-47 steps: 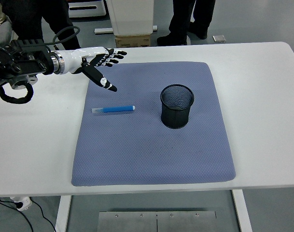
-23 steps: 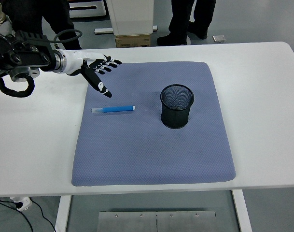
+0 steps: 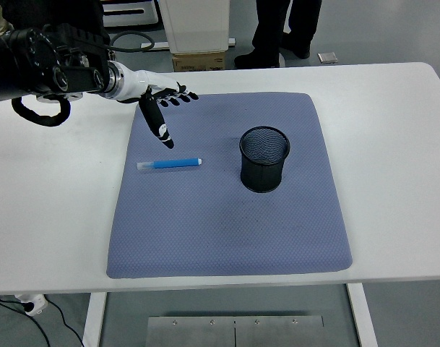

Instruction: Left hand places marker in pen holder

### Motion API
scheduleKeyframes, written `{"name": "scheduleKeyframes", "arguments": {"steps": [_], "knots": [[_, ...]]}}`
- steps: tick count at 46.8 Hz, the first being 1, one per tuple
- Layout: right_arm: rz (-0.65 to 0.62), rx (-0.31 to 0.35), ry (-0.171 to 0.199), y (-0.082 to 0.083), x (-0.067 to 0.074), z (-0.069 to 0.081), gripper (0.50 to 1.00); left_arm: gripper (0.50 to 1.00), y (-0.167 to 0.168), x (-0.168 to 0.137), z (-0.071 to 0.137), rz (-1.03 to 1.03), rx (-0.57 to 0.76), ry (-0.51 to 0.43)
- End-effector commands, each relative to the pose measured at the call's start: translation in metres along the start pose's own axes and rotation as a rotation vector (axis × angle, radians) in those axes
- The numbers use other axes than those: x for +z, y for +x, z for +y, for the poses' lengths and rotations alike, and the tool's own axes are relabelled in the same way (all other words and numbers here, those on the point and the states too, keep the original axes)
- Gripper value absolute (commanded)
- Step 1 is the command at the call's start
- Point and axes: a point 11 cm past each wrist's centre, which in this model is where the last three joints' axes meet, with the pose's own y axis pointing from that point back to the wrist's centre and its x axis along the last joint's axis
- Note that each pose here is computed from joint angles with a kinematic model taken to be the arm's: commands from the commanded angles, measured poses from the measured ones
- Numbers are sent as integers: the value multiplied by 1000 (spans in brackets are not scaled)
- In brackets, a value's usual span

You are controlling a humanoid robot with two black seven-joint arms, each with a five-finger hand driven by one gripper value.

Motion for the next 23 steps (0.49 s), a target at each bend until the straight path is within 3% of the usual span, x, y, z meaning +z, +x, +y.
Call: {"name": "scheduleKeyframes", "arguments": {"steps": [1,16,23], "knots": [[0,0,0,0,0,0,1000,1000,-2,2,-1,-35,-10,21],[0,0,0,0,0,0,1000,1000,10,-29,15,-117,4,158],[0,0,0,0,0,0,1000,1000,10,-34,16,-123,7,175]]}}
